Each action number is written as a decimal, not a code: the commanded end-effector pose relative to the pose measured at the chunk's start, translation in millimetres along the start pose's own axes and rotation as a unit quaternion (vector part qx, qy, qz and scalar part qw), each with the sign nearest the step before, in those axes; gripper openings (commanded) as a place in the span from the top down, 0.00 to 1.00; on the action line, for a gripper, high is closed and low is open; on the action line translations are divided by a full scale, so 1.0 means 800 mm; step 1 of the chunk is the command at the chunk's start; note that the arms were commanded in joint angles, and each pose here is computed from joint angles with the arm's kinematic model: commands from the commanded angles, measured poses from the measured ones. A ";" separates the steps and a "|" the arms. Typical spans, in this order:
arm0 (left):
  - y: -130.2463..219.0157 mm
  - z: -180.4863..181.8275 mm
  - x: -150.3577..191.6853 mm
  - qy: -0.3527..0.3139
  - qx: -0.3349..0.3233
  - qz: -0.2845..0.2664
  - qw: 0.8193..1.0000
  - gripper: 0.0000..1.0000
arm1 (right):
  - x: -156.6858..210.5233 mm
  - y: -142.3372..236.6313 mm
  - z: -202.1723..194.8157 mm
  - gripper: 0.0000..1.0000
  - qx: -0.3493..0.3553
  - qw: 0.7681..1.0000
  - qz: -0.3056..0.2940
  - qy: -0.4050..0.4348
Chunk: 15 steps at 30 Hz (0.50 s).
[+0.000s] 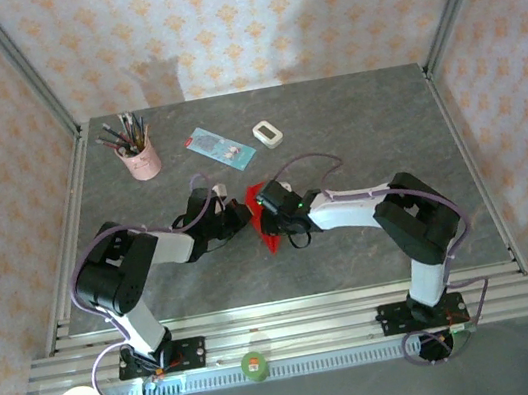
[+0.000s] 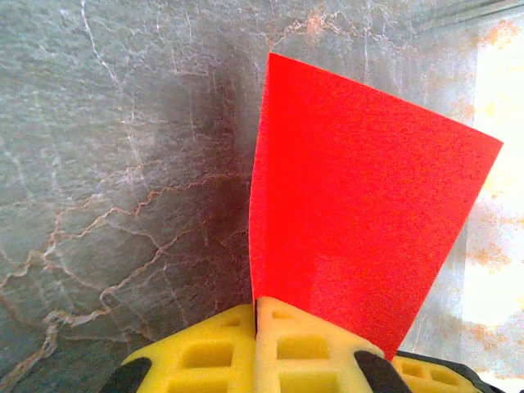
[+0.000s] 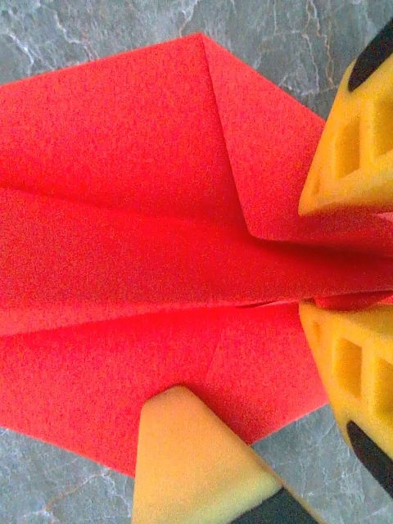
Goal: Fold a paper plane with a square sheet of paper (pick it up from the middle)
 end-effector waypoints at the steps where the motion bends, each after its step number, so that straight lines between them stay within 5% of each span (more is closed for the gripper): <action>1: -0.004 -0.002 0.001 -0.005 0.006 0.009 1.000 0.96 | -0.002 0.000 0.006 0.70 0.025 1.000 -0.005 0.000; 15: -0.003 -0.001 0.002 -0.005 0.004 0.009 1.000 0.94 | 0.005 -0.007 0.005 0.77 0.064 0.998 0.008 -0.017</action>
Point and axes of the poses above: each hand's point on the last joint's axis, 136 mm out from that joint toward the fingers, its own y axis back along the fingers, its own z axis along the line the jaws close on, x = y × z, the point moved 8 cm from there along y, back along the fingers, and after that the axes turned 8 degrees about y, right-handed, at the moved point
